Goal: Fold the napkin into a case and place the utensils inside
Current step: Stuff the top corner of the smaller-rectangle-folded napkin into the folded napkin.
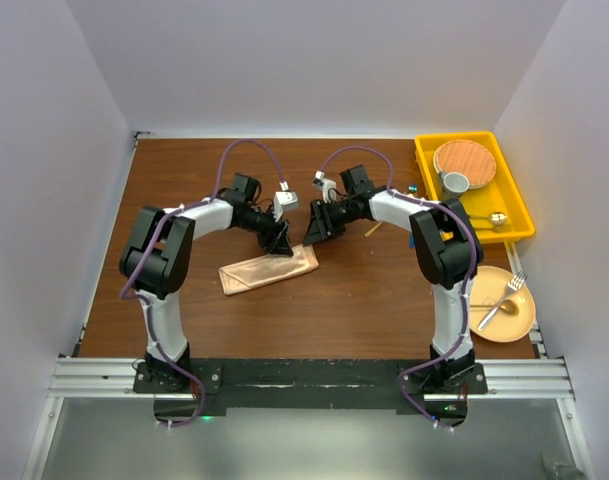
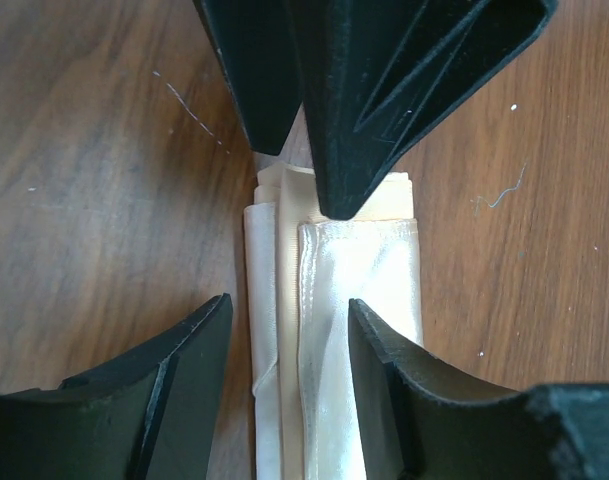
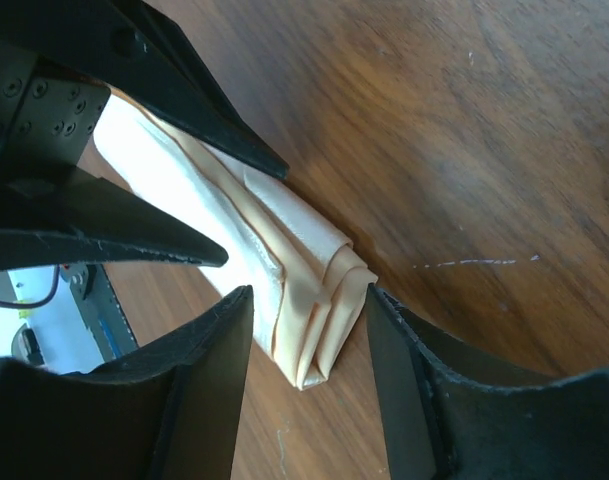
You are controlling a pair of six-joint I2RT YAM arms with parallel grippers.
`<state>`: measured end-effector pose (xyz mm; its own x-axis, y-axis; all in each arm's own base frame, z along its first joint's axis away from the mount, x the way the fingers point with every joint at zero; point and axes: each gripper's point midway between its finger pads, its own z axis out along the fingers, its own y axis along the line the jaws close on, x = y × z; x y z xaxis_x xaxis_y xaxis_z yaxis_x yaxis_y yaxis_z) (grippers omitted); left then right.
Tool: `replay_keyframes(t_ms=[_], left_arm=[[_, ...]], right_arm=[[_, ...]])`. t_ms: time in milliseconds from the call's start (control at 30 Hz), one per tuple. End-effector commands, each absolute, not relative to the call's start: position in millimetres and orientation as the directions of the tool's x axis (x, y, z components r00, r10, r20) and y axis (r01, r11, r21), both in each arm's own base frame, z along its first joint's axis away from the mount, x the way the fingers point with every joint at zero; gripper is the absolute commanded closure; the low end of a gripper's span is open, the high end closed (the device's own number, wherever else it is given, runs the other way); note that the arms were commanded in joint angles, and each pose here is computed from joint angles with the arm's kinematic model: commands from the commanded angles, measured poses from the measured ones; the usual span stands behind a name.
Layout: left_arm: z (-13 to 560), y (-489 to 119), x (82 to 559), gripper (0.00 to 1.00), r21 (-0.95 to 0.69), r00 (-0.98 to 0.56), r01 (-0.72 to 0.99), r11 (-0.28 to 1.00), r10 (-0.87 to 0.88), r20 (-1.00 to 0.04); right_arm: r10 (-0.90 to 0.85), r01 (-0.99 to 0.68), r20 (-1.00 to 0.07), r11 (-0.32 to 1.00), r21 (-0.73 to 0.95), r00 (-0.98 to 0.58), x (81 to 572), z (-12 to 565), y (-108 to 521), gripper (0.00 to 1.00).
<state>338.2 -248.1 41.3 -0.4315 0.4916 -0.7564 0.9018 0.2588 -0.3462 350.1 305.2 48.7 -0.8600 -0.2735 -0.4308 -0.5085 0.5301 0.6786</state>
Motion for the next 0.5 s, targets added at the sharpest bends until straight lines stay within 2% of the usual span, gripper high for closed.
replay_keyframes(t_ms=[0, 133, 467], left_arm=[[53, -258, 346, 0.44, -0.298, -0.361, 0.932, 0.205, 0.473, -0.803], [49, -259, 343, 0.44, -0.306, -0.366, 0.930, 0.203, 0.477, -0.799], [53, -267, 346, 0.45, -0.305, -0.353, 0.936, 0.177, 0.470, -0.809]], right_arm=[[-0.254, -0.551, -0.492, 0.470, 0.689, -0.833, 363, 72, 319, 0.52], [-0.249, -0.556, -0.500, 0.440, 0.705, -0.830, 358, 84, 322, 0.62], [-0.248, -0.550, -0.492, 0.422, 0.720, -0.834, 351, 89, 321, 0.70]])
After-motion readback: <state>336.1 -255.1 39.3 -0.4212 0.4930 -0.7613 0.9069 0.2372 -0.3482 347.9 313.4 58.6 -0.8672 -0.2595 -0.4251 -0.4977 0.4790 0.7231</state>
